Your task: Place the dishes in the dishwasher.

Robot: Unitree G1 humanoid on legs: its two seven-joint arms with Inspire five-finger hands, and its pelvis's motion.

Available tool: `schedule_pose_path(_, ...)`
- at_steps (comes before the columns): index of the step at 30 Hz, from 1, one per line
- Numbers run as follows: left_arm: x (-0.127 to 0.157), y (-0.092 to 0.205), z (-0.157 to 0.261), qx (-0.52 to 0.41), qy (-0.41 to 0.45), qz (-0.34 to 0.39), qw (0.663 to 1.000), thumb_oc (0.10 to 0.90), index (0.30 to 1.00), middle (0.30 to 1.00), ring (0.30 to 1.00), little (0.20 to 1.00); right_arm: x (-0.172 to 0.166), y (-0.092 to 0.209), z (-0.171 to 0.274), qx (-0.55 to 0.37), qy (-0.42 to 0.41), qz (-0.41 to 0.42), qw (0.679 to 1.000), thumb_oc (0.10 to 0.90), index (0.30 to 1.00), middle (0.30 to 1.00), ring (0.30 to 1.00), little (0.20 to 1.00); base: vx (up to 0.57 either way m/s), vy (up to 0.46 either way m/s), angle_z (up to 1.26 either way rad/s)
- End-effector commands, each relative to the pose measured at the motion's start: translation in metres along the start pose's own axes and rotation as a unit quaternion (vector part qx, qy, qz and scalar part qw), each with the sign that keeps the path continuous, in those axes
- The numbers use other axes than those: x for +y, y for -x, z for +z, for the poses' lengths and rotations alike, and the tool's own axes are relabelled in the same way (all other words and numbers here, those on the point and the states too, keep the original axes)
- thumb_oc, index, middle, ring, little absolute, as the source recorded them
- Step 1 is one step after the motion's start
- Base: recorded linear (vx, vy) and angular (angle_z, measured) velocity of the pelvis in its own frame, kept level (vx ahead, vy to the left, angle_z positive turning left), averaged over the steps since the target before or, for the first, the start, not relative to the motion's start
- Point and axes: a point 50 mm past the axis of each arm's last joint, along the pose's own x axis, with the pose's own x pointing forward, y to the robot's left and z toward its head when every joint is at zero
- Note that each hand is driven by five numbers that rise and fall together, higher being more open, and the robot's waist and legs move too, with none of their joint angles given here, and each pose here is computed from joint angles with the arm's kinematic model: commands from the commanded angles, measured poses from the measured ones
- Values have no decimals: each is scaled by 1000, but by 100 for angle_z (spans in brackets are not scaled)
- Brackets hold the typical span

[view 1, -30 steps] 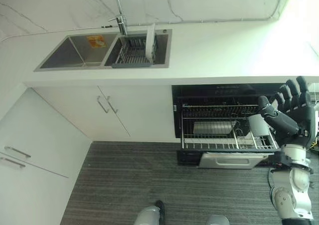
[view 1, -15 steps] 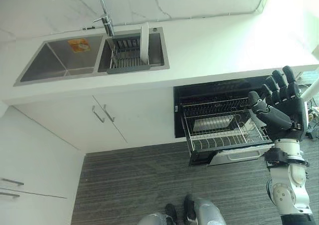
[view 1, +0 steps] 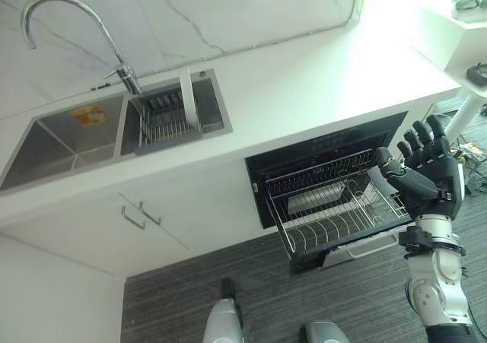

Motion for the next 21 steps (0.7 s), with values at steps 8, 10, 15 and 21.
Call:
schedule_pose_path(8, -1, 2, 37, -38, -31, -35, 998, 800, 900, 900, 900, 900, 29, -13, 50, -153, -35, 53, 986, 800, 900, 900, 900, 900, 84, 198, -15)
schedule_pose_path(10, 3, 3, 34, -32, -23, -32, 999, 800, 900, 900, 900, 900, 33, -13, 47, -143, -53, 65, 986, 800, 900, 900, 900, 900, -29, 70, -36)
schedule_pose_path(15, 5, 3, 28, -27, -6, -28, 999, 800, 900, 900, 900, 900, 54, -16, 45, -141, -64, 119, 981, 800, 900, 900, 900, 900, -64, 27, -87)
schedule_pose_path(21, 6, 2, 25, -45, 4, 5, 999, 800, 900, 900, 900, 900, 68, -21, 45, -120, -79, 177, 974, 800, 900, 900, 900, 900, -41, -69, 14)
